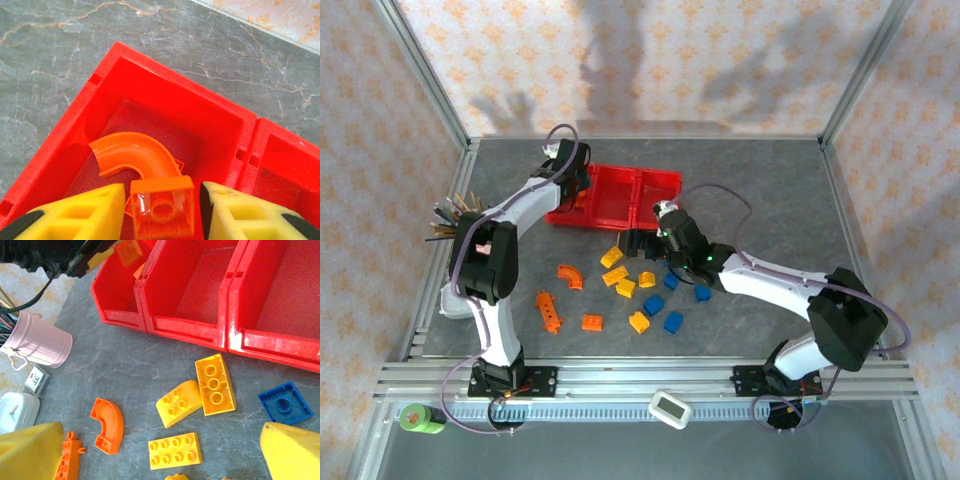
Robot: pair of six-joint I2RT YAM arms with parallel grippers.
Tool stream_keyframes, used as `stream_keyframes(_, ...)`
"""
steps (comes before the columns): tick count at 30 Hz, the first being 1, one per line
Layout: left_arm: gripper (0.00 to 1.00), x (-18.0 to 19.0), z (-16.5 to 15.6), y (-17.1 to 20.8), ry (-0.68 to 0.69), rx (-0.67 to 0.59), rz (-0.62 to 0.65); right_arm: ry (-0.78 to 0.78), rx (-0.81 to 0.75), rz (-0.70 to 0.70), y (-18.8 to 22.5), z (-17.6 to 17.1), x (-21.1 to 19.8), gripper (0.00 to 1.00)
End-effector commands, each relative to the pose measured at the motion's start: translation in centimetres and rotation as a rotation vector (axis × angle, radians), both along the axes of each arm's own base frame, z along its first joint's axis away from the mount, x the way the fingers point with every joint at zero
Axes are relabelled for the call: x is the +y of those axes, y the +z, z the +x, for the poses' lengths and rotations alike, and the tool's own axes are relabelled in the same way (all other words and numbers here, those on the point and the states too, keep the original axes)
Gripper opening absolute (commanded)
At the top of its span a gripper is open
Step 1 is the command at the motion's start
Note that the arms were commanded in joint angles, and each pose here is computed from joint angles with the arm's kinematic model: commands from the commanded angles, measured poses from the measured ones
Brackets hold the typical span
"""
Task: Sort the legos into containers by color
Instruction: Place the lego in the container, then pick up the lego from the middle-left of the table.
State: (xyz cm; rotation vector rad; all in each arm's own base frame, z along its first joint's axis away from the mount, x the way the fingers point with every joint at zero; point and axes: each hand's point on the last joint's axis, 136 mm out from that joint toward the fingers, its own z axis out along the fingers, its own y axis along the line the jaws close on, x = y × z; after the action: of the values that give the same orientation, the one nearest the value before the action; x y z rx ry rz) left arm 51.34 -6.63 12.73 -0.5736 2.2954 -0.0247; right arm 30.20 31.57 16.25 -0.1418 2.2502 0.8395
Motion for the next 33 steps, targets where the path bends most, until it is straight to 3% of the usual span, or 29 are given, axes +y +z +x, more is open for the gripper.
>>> stream_keyframes(1, 0.51, 0.3, 0.0, 0.8, 0.002, 0.011, 0.009, -0.004, -0.036, -0.008, 1.4, 0.5, -0.1, 1.00)
stream_keyframes(6, 0.55, 0.4, -1.5, 2.6, -0.011, -0.004, -0.001, 0.012, -0.039, -0.019, 1.8, 0.5, -0.1, 1.00)
stream_keyframes(11, 0.58, -0.2, -5.0, 2.8, -0.057, -0.022, -0.068, 0.031, -0.008, -0.044, 0.6, -0.4, -0.4, 1.00)
stream_keyframes(16, 0.61, -0.3, -9.8, 1.2, -0.079, 0.017, -0.096, 0.055, 0.023, -0.074, -0.9, -1.6, -0.3, 1.00)
stream_keyframes(24, 0.67, 0.3, -17.3, -0.4, -0.052, 0.091, 0.021, 0.129, 0.048, -0.152, -3.6, -4.4, 1.1, 1.00)
stream_keyframes(33, 0.71, -0.3, -23.5, -3.8, 0.000, 0.152, -0.088, 0.202, 0.063, -0.097, -5.5, -7.0, 2.9, 1.00)
